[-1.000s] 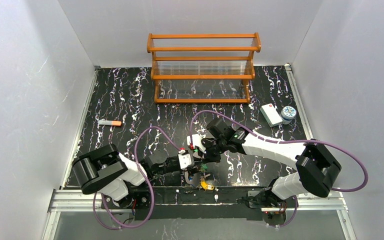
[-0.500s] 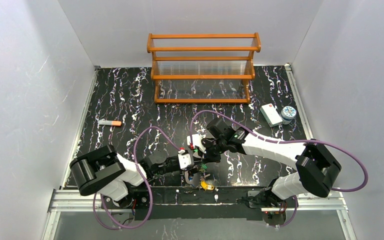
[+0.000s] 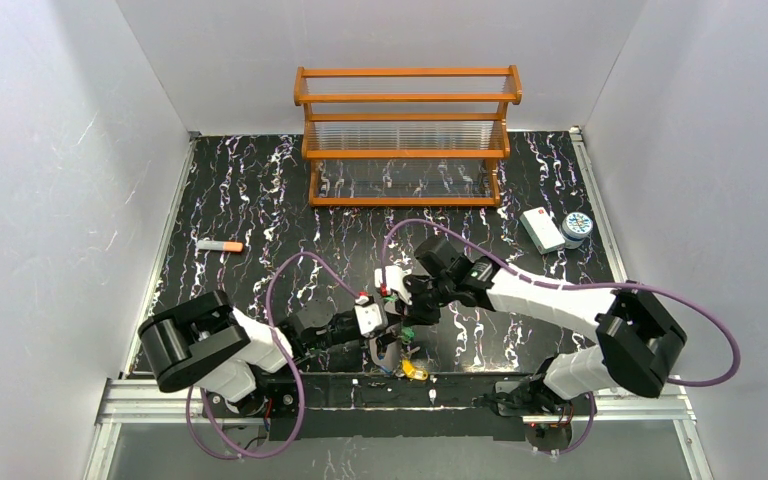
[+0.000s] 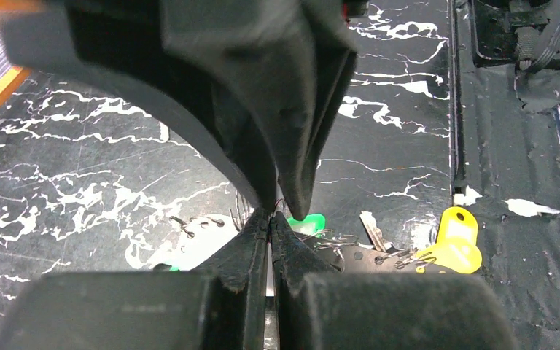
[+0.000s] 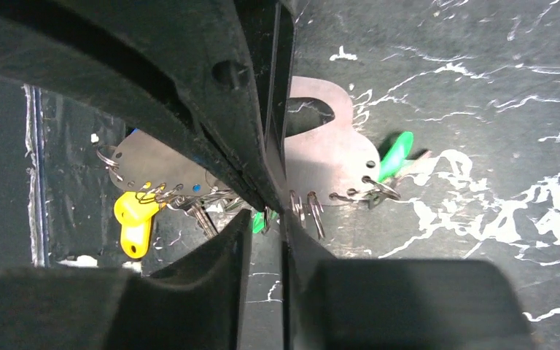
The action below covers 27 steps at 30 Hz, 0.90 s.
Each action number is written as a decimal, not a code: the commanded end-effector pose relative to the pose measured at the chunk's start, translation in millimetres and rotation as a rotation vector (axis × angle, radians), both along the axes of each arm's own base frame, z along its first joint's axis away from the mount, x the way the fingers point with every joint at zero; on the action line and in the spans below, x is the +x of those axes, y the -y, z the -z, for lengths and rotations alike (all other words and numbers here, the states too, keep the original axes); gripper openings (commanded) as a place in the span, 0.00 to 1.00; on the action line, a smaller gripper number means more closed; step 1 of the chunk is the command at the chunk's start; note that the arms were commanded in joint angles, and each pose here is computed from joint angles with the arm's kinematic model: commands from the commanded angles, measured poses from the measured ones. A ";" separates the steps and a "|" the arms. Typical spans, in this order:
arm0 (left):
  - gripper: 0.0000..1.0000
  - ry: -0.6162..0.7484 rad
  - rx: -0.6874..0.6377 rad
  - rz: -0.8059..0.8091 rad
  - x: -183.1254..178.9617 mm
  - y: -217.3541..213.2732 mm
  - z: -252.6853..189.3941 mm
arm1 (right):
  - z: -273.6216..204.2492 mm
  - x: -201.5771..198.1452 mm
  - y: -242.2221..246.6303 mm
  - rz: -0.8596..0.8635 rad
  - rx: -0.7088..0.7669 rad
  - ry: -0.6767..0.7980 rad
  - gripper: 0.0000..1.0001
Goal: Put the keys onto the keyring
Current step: Adjust the key on the keyring.
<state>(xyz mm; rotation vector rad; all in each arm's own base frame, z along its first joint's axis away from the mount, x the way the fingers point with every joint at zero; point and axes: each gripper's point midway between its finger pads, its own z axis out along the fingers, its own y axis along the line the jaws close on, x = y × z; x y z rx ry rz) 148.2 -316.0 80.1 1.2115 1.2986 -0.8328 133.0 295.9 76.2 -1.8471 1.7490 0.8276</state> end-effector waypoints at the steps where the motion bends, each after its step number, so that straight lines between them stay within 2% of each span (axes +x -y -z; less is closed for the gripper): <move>1: 0.00 0.005 -0.090 -0.080 7.9 -6.1 -22.8 | -42.7 15.4 -16.0 0.077 0.200 0.085 0.35; 3: 0.00 0.001 -0.139 -0.113 9.6 -11.6 -30.9 | -50.0 16.6 -13.5 0.116 0.265 0.091 0.43; 7: 0.00 0.009 -0.249 -0.147 11.3 -17.5 -52.3 | -67.6 22.5 -4.4 0.169 0.402 0.054 0.45; 13: 0.00 0.032 -0.389 -0.123 7.4 -16.1 -84.9 | -82.6 17.6 4.5 0.135 0.531 -0.005 0.39; 21: 0.00 0.078 -0.479 -0.084 1.7 -15.1 -118.5 | -78.5 8.3 -0.7 0.081 0.563 -0.069 0.29; 27: 0.00 0.084 -0.512 -0.094 -0.3 -22.0 -127.7 | -72.8 7.2 -3.8 0.071 0.560 -0.104 0.27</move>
